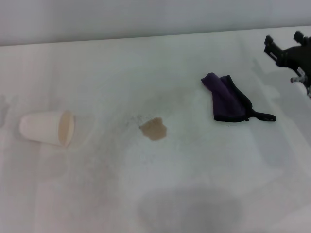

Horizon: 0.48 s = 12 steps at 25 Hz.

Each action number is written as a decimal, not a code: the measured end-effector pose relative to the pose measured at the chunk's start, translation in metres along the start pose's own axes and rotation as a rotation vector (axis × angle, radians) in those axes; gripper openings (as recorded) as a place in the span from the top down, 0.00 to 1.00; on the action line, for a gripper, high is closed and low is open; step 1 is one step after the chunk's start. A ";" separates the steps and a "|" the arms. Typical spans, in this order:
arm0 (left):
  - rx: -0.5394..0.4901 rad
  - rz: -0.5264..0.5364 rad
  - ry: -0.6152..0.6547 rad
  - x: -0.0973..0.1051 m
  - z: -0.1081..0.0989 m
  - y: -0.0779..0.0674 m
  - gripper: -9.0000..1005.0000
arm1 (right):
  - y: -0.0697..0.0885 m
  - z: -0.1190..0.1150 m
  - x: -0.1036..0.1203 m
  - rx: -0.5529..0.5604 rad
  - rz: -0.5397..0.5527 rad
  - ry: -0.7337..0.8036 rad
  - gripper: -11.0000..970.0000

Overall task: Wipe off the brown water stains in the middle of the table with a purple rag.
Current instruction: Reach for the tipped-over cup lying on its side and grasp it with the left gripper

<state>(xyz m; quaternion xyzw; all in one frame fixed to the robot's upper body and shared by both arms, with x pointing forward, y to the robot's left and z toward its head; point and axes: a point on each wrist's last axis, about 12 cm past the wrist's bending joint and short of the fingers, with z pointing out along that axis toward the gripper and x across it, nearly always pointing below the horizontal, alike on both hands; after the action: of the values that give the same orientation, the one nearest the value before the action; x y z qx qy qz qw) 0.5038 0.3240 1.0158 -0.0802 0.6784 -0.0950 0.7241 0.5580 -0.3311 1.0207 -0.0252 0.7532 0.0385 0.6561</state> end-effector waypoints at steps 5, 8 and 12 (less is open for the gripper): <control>-0.023 -0.006 0.032 0.004 0.001 0.002 0.13 | -0.010 -0.001 -0.008 0.027 -0.001 -0.050 0.10; -0.030 -0.020 0.063 0.006 0.005 0.002 0.12 | -0.013 -0.001 -0.011 0.039 -0.003 -0.066 0.10; -0.031 -0.047 0.078 0.006 0.015 -0.002 0.13 | -0.020 0.000 -0.015 0.072 0.013 -0.083 0.10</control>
<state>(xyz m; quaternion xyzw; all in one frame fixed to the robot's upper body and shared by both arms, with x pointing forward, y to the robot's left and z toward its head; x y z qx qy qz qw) 0.5194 0.3206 1.0115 -0.1034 0.7053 -0.1045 0.6935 0.5614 -0.3509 1.0346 0.0052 0.7265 0.0165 0.6870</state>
